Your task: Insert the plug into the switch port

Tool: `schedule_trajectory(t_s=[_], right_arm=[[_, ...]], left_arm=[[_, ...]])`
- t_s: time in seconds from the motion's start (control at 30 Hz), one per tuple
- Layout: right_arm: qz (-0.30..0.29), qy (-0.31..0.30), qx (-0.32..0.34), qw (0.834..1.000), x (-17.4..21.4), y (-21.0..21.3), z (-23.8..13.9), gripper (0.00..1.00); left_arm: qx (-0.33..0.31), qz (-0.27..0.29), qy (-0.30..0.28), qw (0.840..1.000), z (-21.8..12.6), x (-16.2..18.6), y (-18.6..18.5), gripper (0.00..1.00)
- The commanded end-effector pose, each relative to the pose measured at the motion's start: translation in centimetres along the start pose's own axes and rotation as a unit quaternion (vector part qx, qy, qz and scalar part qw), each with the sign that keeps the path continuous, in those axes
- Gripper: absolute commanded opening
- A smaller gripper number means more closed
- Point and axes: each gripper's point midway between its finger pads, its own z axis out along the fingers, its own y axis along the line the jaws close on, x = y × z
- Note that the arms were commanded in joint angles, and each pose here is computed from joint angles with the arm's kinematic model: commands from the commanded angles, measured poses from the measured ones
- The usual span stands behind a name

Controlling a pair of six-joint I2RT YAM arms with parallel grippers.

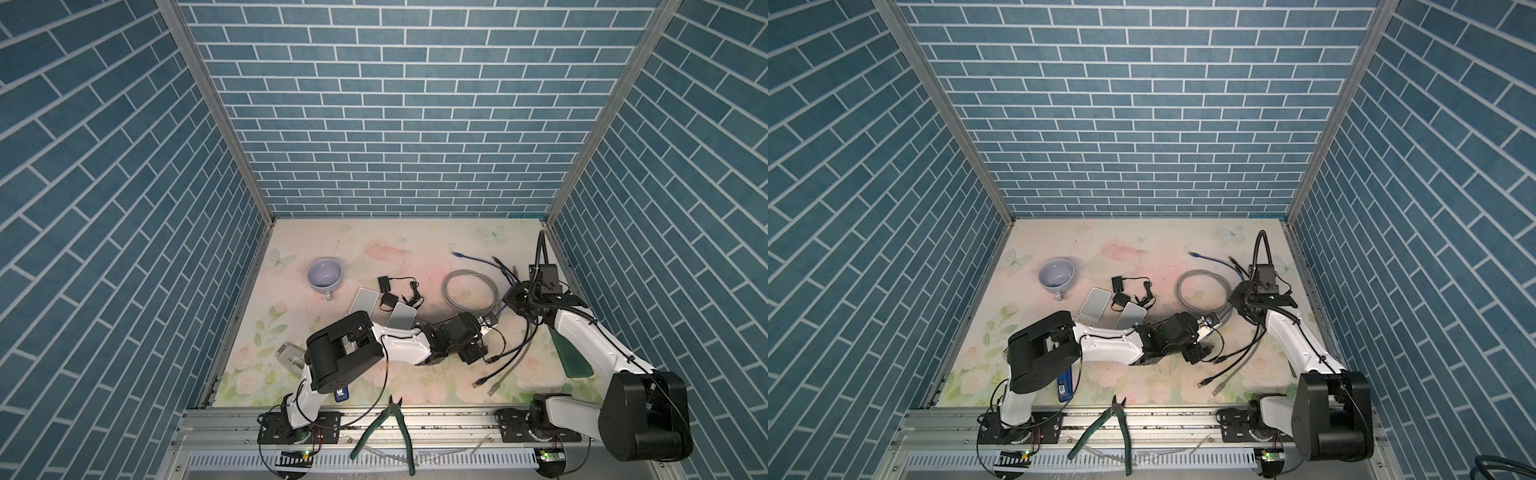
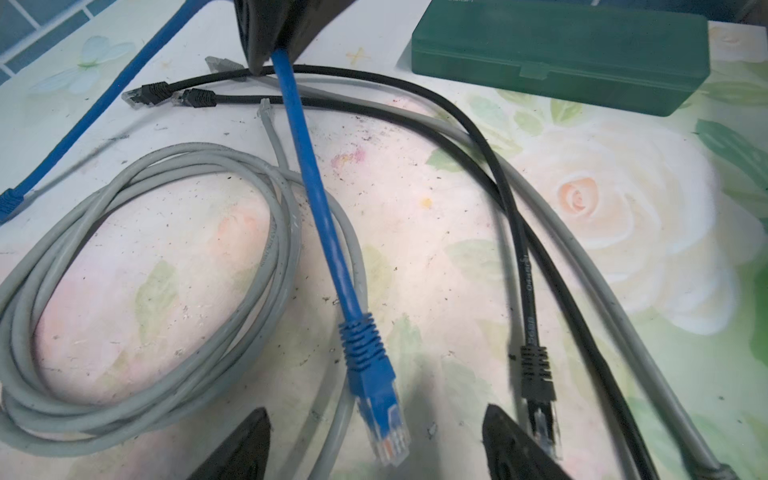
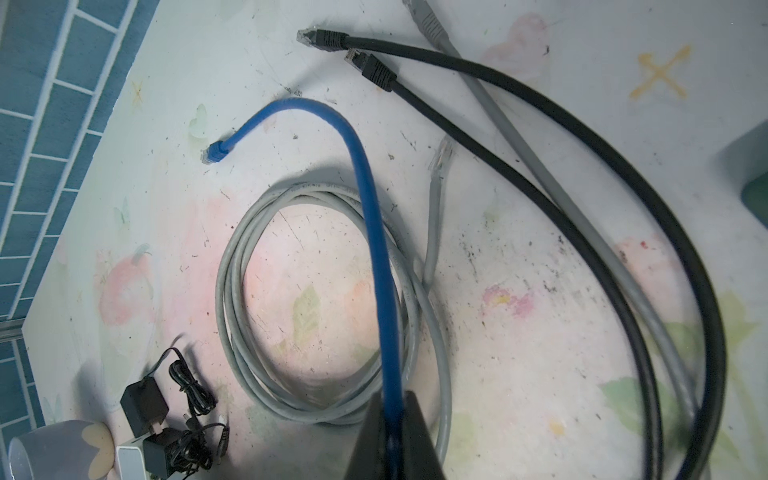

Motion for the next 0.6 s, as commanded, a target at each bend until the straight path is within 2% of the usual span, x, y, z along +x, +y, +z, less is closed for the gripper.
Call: schedule_trajectory(t_s=[0.0, 0.2, 0.27, 0.57], right_arm=[[0.020, -0.019, -0.006, 1.000, -0.73, 0.26, -0.57, 0.00], [0.022, -0.019, -0.007, 1.000, -0.63, 0.16, -0.54, 0.00], [0.022, -0.017, -0.010, 1.000, -0.57, 0.27, -0.57, 0.00], [0.024, -0.014, -0.018, 0.999, -0.49, 0.53, -0.55, 0.00]], left_arm=[[-0.020, 0.011, -0.007, 1.000, 0.33, -0.75, 0.39, 0.78], [-0.038, 0.015, -0.012, 0.999, 0.47, -1.12, 1.03, 0.68], [-0.040, 0.015, -0.014, 0.999, 0.46, -1.29, 1.07, 0.67], [-0.047, 0.019, -0.013, 0.999, 0.57, -1.37, 1.29, 0.51]])
